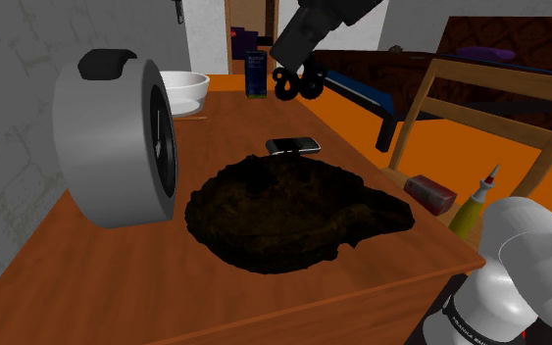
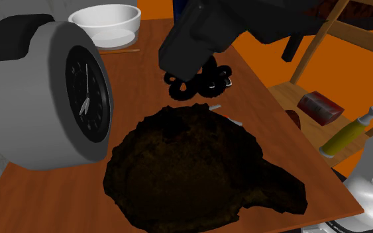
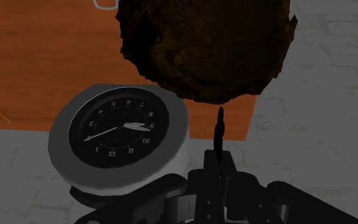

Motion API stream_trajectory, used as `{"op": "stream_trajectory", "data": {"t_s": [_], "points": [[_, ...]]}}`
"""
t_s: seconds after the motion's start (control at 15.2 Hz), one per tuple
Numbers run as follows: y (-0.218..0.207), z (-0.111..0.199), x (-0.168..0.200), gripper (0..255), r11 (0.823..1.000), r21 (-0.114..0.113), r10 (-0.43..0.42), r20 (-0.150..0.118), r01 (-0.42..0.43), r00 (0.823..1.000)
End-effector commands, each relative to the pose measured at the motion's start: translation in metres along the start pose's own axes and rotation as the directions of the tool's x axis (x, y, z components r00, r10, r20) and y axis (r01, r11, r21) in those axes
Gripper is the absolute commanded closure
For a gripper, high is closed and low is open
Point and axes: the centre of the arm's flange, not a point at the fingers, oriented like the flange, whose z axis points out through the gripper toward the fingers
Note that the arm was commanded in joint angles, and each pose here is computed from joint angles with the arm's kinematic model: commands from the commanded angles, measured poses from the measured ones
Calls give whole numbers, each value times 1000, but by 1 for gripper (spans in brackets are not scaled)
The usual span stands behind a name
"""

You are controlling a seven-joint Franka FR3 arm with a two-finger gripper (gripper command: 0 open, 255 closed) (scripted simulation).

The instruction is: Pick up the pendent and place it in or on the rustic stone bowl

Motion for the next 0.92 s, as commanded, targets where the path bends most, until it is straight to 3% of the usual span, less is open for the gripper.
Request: {"op": "stream_trajectory", "data": {"t_s": [0.0,0.86], "points": [[-3,7,-8,255,1000,0,1,1,-1,1000],[-5,63,-48,255,1000,0,1,1,-1,1000]]}}
